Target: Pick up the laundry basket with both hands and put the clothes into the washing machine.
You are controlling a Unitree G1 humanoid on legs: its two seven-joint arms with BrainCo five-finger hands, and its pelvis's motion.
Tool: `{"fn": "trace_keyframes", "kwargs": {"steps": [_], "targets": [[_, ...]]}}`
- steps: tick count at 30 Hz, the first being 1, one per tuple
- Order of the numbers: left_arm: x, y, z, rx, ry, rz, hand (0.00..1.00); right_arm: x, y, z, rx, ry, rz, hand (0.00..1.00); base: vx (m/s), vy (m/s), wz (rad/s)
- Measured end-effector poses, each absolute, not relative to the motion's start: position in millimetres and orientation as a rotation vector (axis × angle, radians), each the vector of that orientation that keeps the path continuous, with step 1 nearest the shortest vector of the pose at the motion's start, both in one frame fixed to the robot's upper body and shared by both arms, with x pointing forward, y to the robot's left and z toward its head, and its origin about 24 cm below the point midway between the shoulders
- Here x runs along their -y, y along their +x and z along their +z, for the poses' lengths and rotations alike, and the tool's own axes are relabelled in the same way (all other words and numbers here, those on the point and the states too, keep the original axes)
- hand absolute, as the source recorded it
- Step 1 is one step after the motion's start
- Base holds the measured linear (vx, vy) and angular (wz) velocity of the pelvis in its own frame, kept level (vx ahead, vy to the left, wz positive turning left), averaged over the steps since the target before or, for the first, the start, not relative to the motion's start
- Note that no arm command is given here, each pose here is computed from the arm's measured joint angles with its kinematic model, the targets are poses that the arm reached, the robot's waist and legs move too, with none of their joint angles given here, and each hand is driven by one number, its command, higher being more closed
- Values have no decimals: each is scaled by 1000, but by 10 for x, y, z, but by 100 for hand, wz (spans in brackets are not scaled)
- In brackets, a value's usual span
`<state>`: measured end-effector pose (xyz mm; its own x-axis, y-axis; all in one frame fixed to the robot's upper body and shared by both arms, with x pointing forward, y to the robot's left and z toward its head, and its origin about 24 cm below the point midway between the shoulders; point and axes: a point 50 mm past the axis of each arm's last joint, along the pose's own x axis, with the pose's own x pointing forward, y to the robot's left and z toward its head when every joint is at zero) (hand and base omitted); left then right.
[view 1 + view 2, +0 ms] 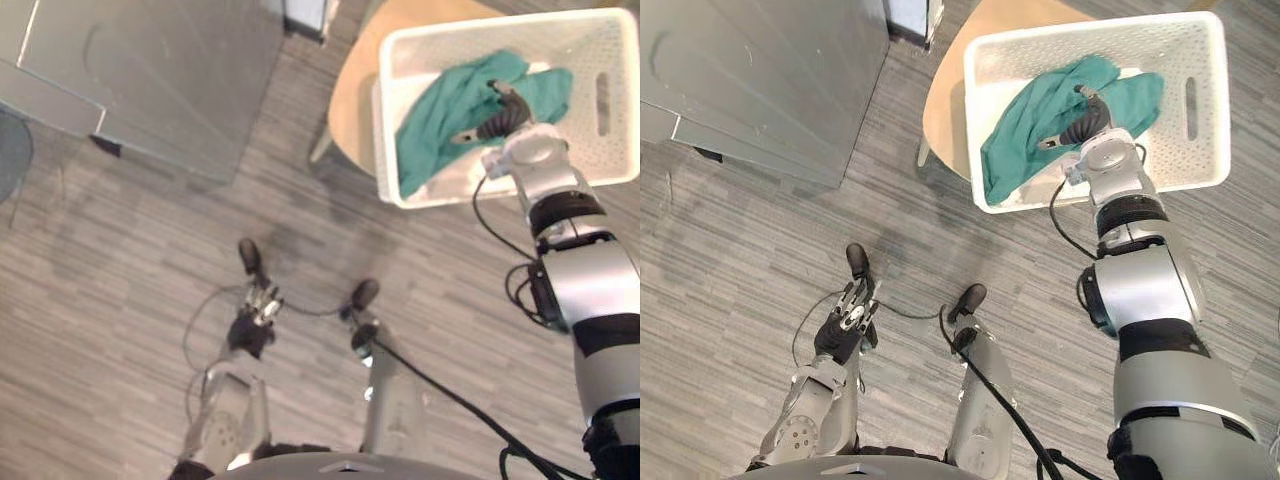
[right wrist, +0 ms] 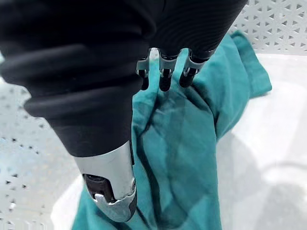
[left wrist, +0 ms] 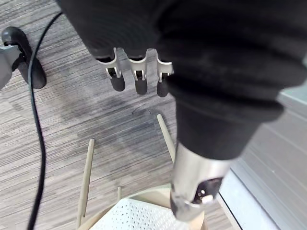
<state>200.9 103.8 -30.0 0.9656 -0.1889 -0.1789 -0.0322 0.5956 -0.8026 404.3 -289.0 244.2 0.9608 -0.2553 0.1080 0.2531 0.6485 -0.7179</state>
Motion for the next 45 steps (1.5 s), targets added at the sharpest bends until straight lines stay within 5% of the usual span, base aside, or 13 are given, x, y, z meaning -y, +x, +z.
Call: {"fn": "trace_keyframes", "kwargs": {"steps": [12,13,26,35,44,45], "targets": [[-951,2205,-1,-117,-1067,-70,0,3088,3923,2770,32,-1067,-315,0,75,1,-14],[-950,2225,13,-112,-1075,-73,0,3062,3928,2790,49,-1052,-309,100,61,-37,-14],[-899,2442,248,-27,-1071,-138,0,2969,3929,2717,202,-694,-413,100,3,-63,0],[-952,2446,312,8,-1050,-146,0,3042,3516,3023,589,-241,-597,100,-12,-100,7],[-1021,2237,102,-72,-927,-168,0,3150,3301,2861,661,-214,-652,100,81,-50,1],[-1043,2196,56,-87,-914,-161,0,3180,3331,2798,630,-220,-653,0,47,-20,-14]]}}
